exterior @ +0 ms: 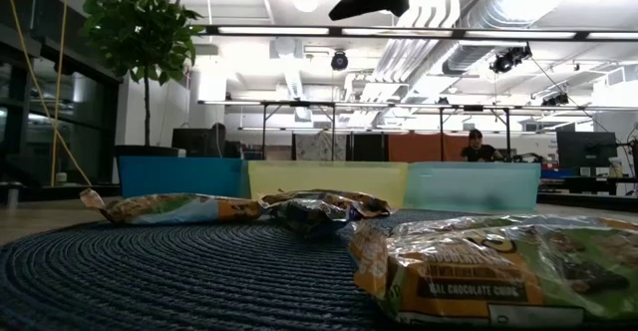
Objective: Pick and place Granola Bars by type
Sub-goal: Put the blue granola bar into the blue bin
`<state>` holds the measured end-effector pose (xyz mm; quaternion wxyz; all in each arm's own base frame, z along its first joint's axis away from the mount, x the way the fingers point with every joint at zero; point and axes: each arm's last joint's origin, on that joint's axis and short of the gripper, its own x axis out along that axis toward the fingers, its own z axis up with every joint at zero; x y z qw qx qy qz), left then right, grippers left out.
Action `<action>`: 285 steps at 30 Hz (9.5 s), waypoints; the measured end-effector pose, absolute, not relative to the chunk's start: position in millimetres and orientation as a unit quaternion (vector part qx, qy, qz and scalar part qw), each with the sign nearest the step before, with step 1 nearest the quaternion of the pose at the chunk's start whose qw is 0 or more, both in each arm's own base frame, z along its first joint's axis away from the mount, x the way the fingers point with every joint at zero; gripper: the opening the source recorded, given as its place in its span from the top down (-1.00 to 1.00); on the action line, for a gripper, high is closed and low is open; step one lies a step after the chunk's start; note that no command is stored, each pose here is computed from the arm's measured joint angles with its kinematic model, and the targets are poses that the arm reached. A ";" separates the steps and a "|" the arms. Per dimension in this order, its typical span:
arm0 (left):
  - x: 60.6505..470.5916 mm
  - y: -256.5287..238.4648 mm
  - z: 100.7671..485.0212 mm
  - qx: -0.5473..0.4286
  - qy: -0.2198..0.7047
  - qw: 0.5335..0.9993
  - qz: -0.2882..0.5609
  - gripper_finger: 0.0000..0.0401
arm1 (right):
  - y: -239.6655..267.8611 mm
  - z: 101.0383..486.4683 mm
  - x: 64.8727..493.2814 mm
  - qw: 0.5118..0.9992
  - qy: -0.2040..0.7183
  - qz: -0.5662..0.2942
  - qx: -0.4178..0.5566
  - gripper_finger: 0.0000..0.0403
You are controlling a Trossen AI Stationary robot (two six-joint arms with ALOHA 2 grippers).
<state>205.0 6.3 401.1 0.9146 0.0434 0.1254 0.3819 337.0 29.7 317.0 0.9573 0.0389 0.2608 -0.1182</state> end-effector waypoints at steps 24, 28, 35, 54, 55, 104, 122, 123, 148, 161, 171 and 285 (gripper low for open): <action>208.6 125.4 233.5 -0.241 0.355 0.774 0.465 0.85 | 33.9 316.9 336.6 0.958 0.261 -0.111 0.052 -0.20; 206.7 136.3 209.8 -0.287 0.360 0.759 0.461 0.85 | 34.0 317.0 336.5 0.958 0.261 -0.108 0.053 -0.20; 208.0 149.6 186.8 -0.333 0.372 0.734 0.460 0.85 | 34.2 317.1 336.4 0.958 0.262 -0.104 0.056 -0.20; 213.9 153.7 186.1 -0.365 0.327 0.730 0.476 0.65 | 35.1 317.3 336.4 0.958 0.263 -0.092 0.061 -0.20; 213.9 153.6 186.1 -0.366 0.328 0.730 0.475 0.59 | 35.1 317.3 336.4 0.958 0.263 -0.092 0.061 -0.20; 165.5 -4.8 378.0 -0.180 0.072 0.981 0.007 0.05 | 42.5 344.7 287.5 0.946 0.299 -0.076 0.100 -0.20; 145.3 -78.2 352.9 -0.111 0.106 0.981 0.119 0.05 | 116.3 301.1 302.5 0.873 0.377 -0.069 0.302 -0.20; 143.9 -79.9 352.4 -0.109 0.102 0.981 0.126 0.05 | 119.9 293.3 308.2 0.868 0.382 -0.075 0.309 -0.20; 132.2 -94.4 350.6 -0.113 0.088 0.982 0.121 0.05 | 109.2 258.6 399.6 0.870 0.369 -0.069 0.320 -0.05; 132.0 -94.2 350.0 -0.110 0.091 0.982 0.122 0.05 | 108.8 255.0 432.8 0.768 0.560 -0.148 0.272 -0.03; 132.0 -94.2 349.8 -0.110 0.091 0.982 0.122 0.05 | 107.9 217.7 445.9 0.723 0.581 -0.194 0.318 -0.03; 131.8 -93.9 349.1 -0.119 0.092 0.981 0.125 0.05 | 119.3 178.9 437.8 0.722 0.531 -0.177 0.407 0.89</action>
